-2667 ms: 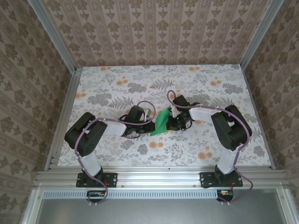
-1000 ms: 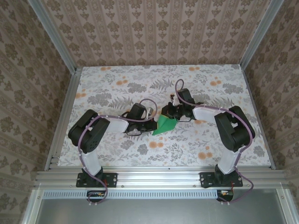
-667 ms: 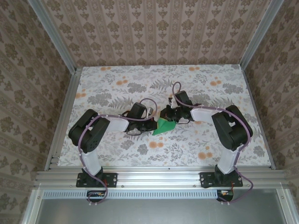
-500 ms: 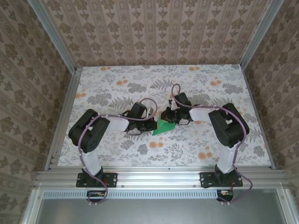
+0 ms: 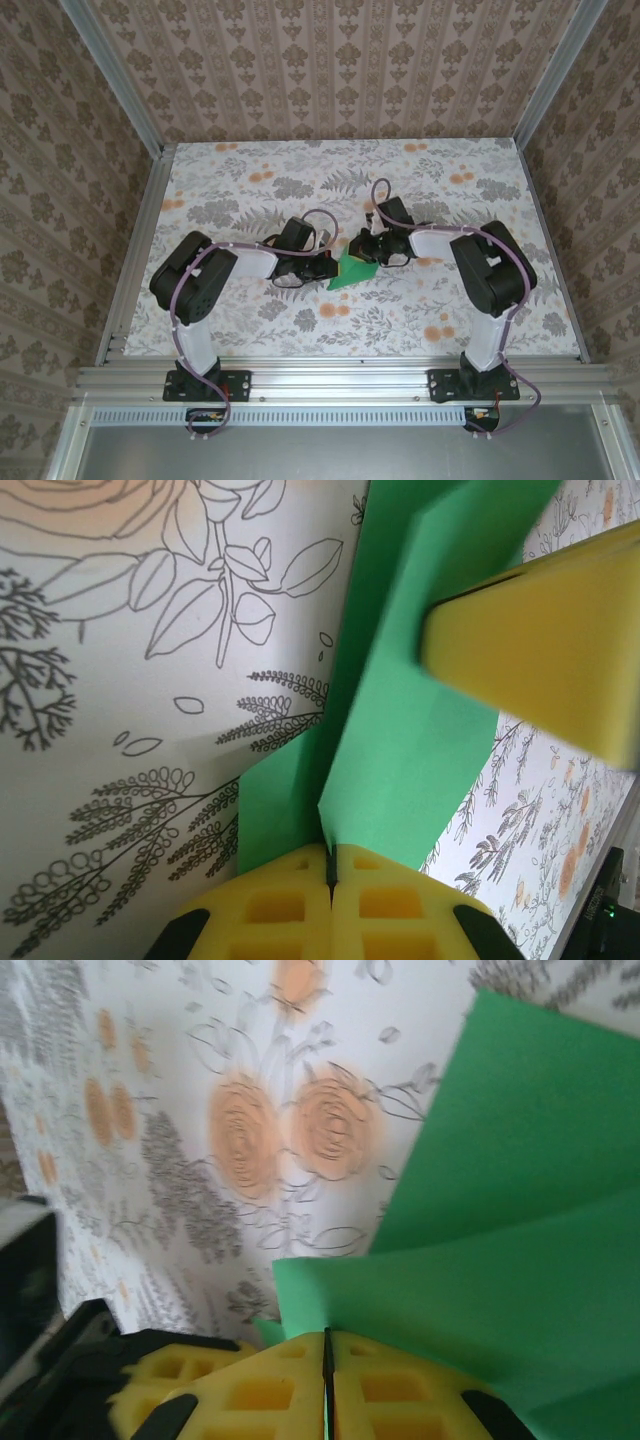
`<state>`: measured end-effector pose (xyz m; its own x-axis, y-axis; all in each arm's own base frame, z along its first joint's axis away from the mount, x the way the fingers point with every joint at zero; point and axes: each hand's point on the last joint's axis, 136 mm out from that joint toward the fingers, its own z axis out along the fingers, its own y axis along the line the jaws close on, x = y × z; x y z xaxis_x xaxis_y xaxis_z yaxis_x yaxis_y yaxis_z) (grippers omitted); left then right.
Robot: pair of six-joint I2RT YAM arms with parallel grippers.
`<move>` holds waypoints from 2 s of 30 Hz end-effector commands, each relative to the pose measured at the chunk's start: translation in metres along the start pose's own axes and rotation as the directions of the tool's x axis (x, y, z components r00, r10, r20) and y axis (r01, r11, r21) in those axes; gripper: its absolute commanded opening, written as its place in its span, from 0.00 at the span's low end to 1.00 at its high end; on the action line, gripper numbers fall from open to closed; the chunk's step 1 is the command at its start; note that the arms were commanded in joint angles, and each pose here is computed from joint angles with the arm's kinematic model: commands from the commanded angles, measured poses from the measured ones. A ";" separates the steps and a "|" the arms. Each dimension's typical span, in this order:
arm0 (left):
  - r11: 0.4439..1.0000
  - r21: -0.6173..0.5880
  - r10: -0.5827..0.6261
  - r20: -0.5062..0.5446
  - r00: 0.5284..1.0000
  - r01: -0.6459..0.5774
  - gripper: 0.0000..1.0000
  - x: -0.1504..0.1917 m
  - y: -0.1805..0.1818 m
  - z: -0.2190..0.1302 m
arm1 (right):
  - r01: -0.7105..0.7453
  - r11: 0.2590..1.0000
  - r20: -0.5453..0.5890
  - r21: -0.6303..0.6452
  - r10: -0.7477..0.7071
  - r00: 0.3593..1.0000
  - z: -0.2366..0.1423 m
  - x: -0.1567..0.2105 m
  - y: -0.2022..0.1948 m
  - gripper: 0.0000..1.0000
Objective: Fold a paper plane with a square sheet of paper (pick it up from the middle)
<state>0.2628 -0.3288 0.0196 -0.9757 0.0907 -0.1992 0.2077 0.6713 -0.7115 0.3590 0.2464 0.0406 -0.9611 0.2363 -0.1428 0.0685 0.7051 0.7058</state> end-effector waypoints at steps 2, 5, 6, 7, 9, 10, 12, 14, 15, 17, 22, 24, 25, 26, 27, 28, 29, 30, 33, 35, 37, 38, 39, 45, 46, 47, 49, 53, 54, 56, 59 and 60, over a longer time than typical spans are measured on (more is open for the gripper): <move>0.986 -0.149 -0.097 -0.143 0.985 0.076 0.00 0.045 0.046 0.010 | 0.044 0.998 0.037 -0.037 -0.042 0.998 -0.022 -0.006 0.025 0.11; 0.986 -0.148 -0.092 -0.147 0.985 0.070 0.00 0.045 0.045 0.009 | 0.047 0.998 0.037 -0.028 -0.046 0.998 -0.020 -0.004 0.027 0.12; 0.987 -0.147 -0.091 -0.146 0.985 0.069 0.00 0.045 0.045 0.009 | 0.049 0.998 0.026 -0.027 -0.048 0.999 -0.017 -0.002 0.027 0.12; 0.987 -0.146 -0.090 -0.147 0.985 0.068 0.00 0.045 0.045 0.010 | 0.050 0.999 0.006 -0.021 -0.050 0.999 -0.012 0.002 0.027 0.12; 0.987 -0.145 -0.088 -0.150 0.985 0.066 0.00 0.044 0.044 0.010 | 0.052 0.999 -0.019 -0.011 -0.052 0.998 -0.003 0.009 0.026 0.12; 0.987 -0.148 -0.087 -0.154 0.984 0.064 0.00 0.045 0.044 0.010 | 0.048 0.999 -0.028 -0.002 -0.048 0.998 0.002 0.013 0.023 0.12; 0.987 -0.150 -0.085 -0.155 0.984 0.062 0.00 0.045 0.044 0.010 | 0.040 0.999 -0.042 0.002 -0.040 0.998 0.008 0.019 0.020 0.12; 0.987 -0.151 -0.087 -0.157 0.984 0.063 0.00 0.044 0.044 0.010 | 0.039 0.999 -0.050 -0.004 -0.039 0.998 0.012 0.025 0.019 0.12; 0.986 -0.152 -0.087 -0.158 0.984 0.063 0.00 0.044 0.044 0.010 | 0.040 0.999 -0.054 -0.004 -0.040 0.998 0.013 0.027 0.019 0.12; 0.987 -0.151 -0.082 -0.164 0.983 0.057 0.00 0.044 0.044 0.010 | 0.033 0.999 -0.070 -0.002 -0.033 0.997 0.016 0.034 0.016 0.11; 0.985 -0.160 -0.086 -0.166 0.982 0.059 0.00 0.045 0.046 0.010 | 0.017 0.998 -0.075 0.063 -0.012 0.997 0.021 0.043 -0.008 0.11; 0.985 -0.162 -0.085 -0.166 0.982 0.058 0.00 0.045 0.046 0.011 | 0.015 0.996 -0.074 0.091 -0.008 0.997 0.023 0.045 -0.019 0.11; 0.984 -0.165 -0.088 -0.169 0.982 0.060 0.00 0.046 0.047 0.011 | 0.012 0.995 -0.078 0.098 -0.004 0.997 0.024 0.046 -0.025 0.10; 0.984 -0.167 -0.088 -0.175 0.981 0.059 0.00 0.047 0.047 0.011 | 0.006 0.995 -0.082 0.104 0.002 0.997 0.026 0.047 -0.030 0.10; 0.984 -0.167 -0.087 -0.176 0.980 0.058 0.00 0.047 0.047 0.011 | -0.002 0.994 -0.081 0.112 0.011 0.997 0.027 0.046 -0.035 0.10; 0.983 -0.173 -0.091 -0.180 0.979 0.059 0.00 0.048 0.049 0.011 | -0.007 0.993 -0.079 0.115 0.016 0.997 0.026 0.045 -0.038 0.10; 0.983 -0.174 -0.090 -0.185 0.979 0.058 0.00 0.049 0.049 0.012 | -0.007 0.992 -0.074 0.123 0.016 0.997 0.025 0.043 -0.041 0.10; 0.982 -0.179 -0.092 -0.189 0.978 0.058 0.00 0.051 0.050 0.012 | -0.011 0.991 -0.069 0.137 0.020 0.997 0.023 0.041 -0.045 0.10; 0.980 -0.190 -0.102 -0.203 0.974 0.063 0.00 0.055 0.054 0.012 | -0.015 0.989 -0.049 0.145 0.022 0.999 0.016 0.032 -0.047 0.10; 0.979 -0.194 -0.105 -0.213 0.971 0.063 0.00 0.058 0.055 0.013 | -0.016 0.992 -0.044 0.128 0.022 0.999 0.012 0.027 -0.044 0.10; 0.978 -0.198 -0.107 -0.220 0.970 0.063 0.00 0.060 0.057 0.014 | -0.022 0.992 -0.036 0.126 0.027 0.999 0.008 0.021 -0.044 0.11; 0.978 -0.200 -0.109 -0.223 0.969 0.064 0.00 0.062 0.058 0.014 | -0.023 0.992 -0.031 0.127 0.027 0.999 0.006 0.017 -0.043 0.11; 0.978 -0.200 -0.108 -0.227 0.968 0.062 0.00 0.063 0.058 0.015 | -0.030 0.991 -0.025 0.132 0.033 0.999 0.004 0.014 -0.046 0.11; 0.976 -0.207 -0.110 -0.239 0.965 0.060 0.00 0.067 0.060 0.016 | -0.068 0.991 -0.002 0.111 0.069 0.998 -0.002 -0.005 -0.055 0.12; 0.976 -0.208 -0.110 -0.240 0.965 0.059 0.00 0.068 0.061 0.016 | -0.076 0.991 -0.001 0.108 0.077 0.997 -0.003 -0.008 -0.056 0.12; 0.976 -0.209 -0.109 -0.240 0.965 0.058 0.00 0.068 0.061 0.016 | -0.088 0.991 0.002 0.105 0.088 0.996 -0.003 -0.011 -0.059 0.12; 0.976 -0.211 -0.108 -0.246 0.963 0.056 0.00 0.070 0.061 0.016 | -0.112 0.988 0.016 0.111 0.111 0.994 -0.005 -0.016 -0.066 0.12; 0.976 -0.212 -0.111 -0.247 0.963 0.058 0.00 0.070 0.062 0.016 | -0.141 0.982 0.028 0.128 0.138 0.990 -0.011 -0.025 -0.077 0.13; 0.976 -0.211 -0.110 -0.245 0.963 0.057 0.00 0.069 0.062 0.016 | -0.146 0.980 0.040 0.135 0.142 0.989 -0.014 -0.028 -0.080 0.13; 0.976 -0.212 -0.109 -0.245 0.963 0.057 0.00 0.069 0.061 0.016 | -0.157 0.977 0.054 0.142 0.151 0.987 -0.019 -0.034 -0.085 0.13; 0.976 -0.212 -0.109 -0.244 0.964 0.056 0.00 0.069 0.061 0.016 | -0.182 0.974 0.075 0.133 0.174 0.982 -0.026 -0.043 -0.094 0.13; 0.976 -0.211 -0.107 -0.245 0.964 0.055 0.00 0.069 0.061 0.016 | -0.186 0.975 0.084 0.124 0.177 0.981 -0.029 -0.047 -0.095 0.13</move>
<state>0.2584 -0.3385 0.0175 -0.9702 0.1634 -0.1788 0.2422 0.6576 -0.7134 0.3839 0.1740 0.0153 -0.9263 0.3690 -0.0758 0.2228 0.6991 0.6794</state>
